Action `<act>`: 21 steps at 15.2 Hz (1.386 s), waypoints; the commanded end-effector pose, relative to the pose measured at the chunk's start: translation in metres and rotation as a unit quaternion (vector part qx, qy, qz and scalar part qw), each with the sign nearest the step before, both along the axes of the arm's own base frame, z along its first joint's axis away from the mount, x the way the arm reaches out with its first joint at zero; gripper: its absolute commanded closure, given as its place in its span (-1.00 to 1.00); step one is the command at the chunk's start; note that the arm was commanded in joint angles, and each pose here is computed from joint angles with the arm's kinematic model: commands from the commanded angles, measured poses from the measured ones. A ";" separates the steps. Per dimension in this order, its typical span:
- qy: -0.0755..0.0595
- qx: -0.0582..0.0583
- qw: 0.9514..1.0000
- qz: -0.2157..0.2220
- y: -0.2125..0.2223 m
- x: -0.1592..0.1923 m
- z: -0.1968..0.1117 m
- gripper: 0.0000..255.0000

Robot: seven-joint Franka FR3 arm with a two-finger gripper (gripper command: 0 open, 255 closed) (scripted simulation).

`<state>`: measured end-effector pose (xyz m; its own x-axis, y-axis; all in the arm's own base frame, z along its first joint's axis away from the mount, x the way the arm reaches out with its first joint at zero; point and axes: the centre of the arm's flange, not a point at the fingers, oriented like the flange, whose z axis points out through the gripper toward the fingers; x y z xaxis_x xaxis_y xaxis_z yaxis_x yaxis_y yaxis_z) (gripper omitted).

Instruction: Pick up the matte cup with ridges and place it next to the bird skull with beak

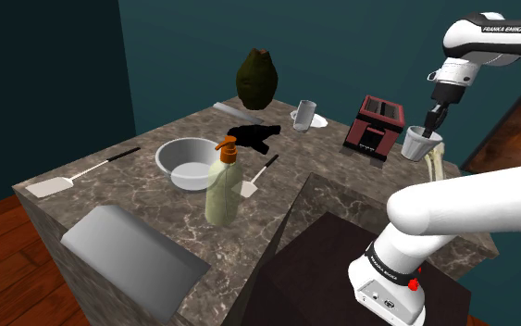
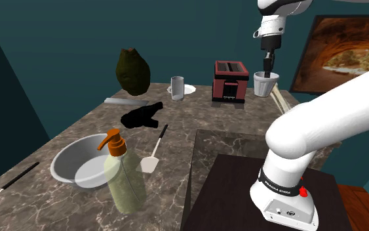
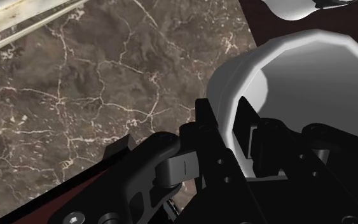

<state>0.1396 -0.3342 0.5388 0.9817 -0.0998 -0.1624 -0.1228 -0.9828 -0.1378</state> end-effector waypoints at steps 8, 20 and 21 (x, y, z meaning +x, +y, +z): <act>0.000 0.000 1.000 0.000 0.000 0.000 -0.047 1.00; 0.000 0.000 1.000 0.000 0.000 0.000 -0.110 1.00; 0.000 0.000 1.000 0.000 0.000 0.000 -0.115 1.00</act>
<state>0.1398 -0.3349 0.4277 0.9816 -0.0995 -0.1627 -0.1225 -0.9828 -0.1379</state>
